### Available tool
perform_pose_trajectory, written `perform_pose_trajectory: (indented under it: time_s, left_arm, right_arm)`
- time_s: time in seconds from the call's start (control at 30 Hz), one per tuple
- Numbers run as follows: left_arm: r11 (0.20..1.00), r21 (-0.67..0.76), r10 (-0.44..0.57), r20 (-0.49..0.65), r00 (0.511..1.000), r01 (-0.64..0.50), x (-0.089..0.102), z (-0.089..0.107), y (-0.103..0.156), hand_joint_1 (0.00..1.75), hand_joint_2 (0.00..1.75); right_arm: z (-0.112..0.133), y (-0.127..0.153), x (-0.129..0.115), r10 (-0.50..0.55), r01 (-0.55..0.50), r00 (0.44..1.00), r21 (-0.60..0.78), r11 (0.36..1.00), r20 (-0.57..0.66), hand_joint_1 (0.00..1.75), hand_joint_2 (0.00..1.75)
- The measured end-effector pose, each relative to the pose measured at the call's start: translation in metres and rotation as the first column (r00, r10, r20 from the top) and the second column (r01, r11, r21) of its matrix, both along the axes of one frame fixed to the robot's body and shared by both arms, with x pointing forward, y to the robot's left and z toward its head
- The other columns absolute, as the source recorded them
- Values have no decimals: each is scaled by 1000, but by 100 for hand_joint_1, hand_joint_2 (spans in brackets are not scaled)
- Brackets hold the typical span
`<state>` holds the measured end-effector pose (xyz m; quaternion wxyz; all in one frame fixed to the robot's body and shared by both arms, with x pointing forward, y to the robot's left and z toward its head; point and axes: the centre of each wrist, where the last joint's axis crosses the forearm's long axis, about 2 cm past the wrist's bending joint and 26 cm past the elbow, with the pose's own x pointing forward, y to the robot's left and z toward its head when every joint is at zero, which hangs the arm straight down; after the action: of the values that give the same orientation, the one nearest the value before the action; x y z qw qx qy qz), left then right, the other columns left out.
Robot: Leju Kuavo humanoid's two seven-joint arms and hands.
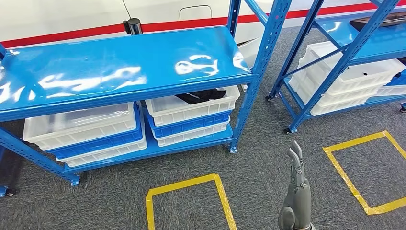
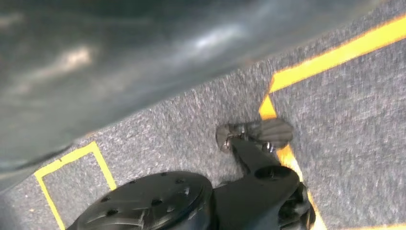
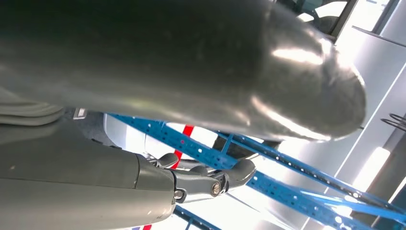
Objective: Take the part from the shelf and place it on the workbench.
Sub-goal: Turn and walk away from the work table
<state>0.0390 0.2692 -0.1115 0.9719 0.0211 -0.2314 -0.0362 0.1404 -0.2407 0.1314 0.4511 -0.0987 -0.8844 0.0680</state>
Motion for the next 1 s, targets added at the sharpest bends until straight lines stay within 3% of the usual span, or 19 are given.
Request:
perform_pose_trajectory:
  time_s: [1.0]
  left_arm:
    - [1000,-4,1,-12,1000,-1,1,0,-3,0,0]
  right_arm:
    - [0,1,0,6,-6,1000,-10,1000,9,0,0]
